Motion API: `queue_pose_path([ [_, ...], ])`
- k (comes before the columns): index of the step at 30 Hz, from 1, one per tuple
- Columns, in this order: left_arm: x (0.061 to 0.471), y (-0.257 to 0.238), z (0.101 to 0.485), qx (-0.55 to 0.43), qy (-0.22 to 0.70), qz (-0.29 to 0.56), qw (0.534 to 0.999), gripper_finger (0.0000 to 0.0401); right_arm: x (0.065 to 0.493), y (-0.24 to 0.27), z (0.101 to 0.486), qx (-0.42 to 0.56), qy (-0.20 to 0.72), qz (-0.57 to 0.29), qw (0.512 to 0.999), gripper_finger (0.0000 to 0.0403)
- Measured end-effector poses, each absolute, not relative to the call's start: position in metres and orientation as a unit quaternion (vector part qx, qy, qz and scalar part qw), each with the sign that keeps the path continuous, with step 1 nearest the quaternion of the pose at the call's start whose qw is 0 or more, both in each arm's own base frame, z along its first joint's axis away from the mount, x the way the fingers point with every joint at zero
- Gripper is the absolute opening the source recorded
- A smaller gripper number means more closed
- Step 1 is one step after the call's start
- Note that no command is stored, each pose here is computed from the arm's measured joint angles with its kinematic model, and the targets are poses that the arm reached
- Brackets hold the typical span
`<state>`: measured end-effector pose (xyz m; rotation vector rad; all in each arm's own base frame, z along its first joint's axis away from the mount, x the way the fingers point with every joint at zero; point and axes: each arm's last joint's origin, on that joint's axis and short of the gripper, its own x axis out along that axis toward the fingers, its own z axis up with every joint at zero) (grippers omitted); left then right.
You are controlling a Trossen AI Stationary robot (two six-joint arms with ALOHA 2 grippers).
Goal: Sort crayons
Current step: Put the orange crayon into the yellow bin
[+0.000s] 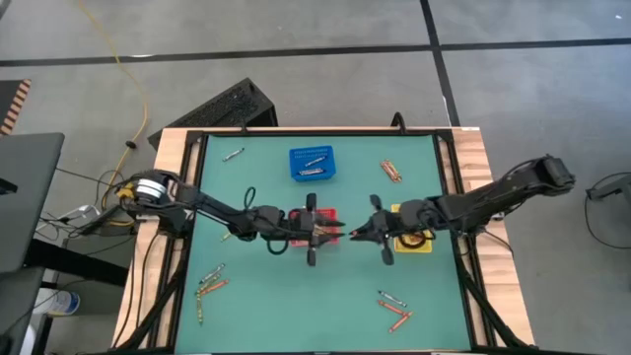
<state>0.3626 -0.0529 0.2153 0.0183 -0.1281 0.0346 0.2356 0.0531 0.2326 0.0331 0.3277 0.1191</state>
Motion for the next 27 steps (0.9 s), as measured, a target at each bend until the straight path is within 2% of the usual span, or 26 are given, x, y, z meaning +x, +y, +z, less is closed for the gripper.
queue_pose_path([
  [5, 0.344, -0.047, 0.227, -0.011, 0.064, 0.080, 0.995, 0.0149, 0.201, 0.039, 0.233, 0.077, 0.270, -0.023, 0.960, 0.0005],
  [11, 0.318, -0.043, 0.227, -0.072, 0.191, 0.123, 0.971, 0.0161, 0.168, 0.015, 0.234, 0.191, 0.407, -0.165, 0.878, 0.0004],
  [18, 0.314, -0.055, 0.223, -0.077, 0.214, 0.111, 0.967, 0.0161, 0.153, -0.003, 0.212, 0.235, 0.523, -0.292, 0.765, 0.0014],
  [27, 0.310, -0.063, 0.220, -0.055, 0.233, 0.116, 0.964, 0.0158, 0.165, -0.003, 0.198, 0.266, 0.560, -0.294, 0.727, 0.0069],
])
